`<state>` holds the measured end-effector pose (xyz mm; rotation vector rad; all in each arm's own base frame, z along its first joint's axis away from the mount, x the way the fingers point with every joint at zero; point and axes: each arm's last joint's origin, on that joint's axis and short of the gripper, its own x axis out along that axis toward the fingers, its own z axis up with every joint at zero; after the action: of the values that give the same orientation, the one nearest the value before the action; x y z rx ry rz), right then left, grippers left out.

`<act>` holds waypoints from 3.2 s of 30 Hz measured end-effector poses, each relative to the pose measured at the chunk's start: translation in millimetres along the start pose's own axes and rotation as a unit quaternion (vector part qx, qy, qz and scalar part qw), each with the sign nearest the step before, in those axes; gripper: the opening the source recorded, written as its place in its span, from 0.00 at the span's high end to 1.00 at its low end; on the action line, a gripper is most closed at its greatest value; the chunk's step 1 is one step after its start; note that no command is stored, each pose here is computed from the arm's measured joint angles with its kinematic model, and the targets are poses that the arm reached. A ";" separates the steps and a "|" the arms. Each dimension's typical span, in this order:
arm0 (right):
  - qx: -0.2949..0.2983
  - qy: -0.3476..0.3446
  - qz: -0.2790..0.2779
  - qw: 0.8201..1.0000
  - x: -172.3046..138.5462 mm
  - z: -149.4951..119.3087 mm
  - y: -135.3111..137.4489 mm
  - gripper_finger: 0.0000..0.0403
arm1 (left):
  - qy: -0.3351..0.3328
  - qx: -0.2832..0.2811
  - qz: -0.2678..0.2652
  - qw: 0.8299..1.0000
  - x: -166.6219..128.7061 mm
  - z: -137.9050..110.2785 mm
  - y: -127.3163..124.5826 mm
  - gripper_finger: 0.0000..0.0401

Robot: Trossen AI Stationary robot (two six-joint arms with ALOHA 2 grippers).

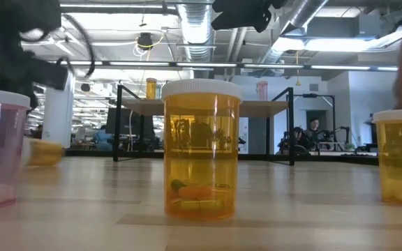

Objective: Pick and place medicine bottles onto shelf by color
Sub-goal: Put the top large orange bottle on the shelf

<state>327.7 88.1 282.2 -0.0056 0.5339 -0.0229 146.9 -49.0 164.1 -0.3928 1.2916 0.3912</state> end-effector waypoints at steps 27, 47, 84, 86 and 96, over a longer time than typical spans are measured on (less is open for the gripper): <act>0.015 -0.026 -0.014 0.999 3.3 7.0 -12.9 0.43 | -0.197 0.038 -0.039 0.979 -12.5 34.3 -22.4 0.43; 0.058 -0.020 -0.033 0.998 6.3 7.0 -27.7 0.43 | -0.211 -0.123 -0.031 0.969 29.7 71.3 -23.9 0.21; -0.001 -0.123 -0.054 0.991 -40.3 20.8 -16.1 0.46 | -0.406 0.071 -0.159 0.897 -32.3 76.7 -50.8 0.56; -0.002 -0.173 -0.043 0.984 -44.0 15.9 -15.6 0.46 | -0.441 0.093 -0.175 0.875 -40.7 78.1 -55.9 0.55; 0.007 -0.299 0.038 0.954 -32.9 -6.4 -30.4 0.40 | -0.524 0.148 -0.219 0.810 -58.5 85.7 -65.0 0.56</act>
<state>295.5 58.4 293.7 0.0205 -0.0727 0.0494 237.3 -67.1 244.7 -0.1375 0.1359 -0.0288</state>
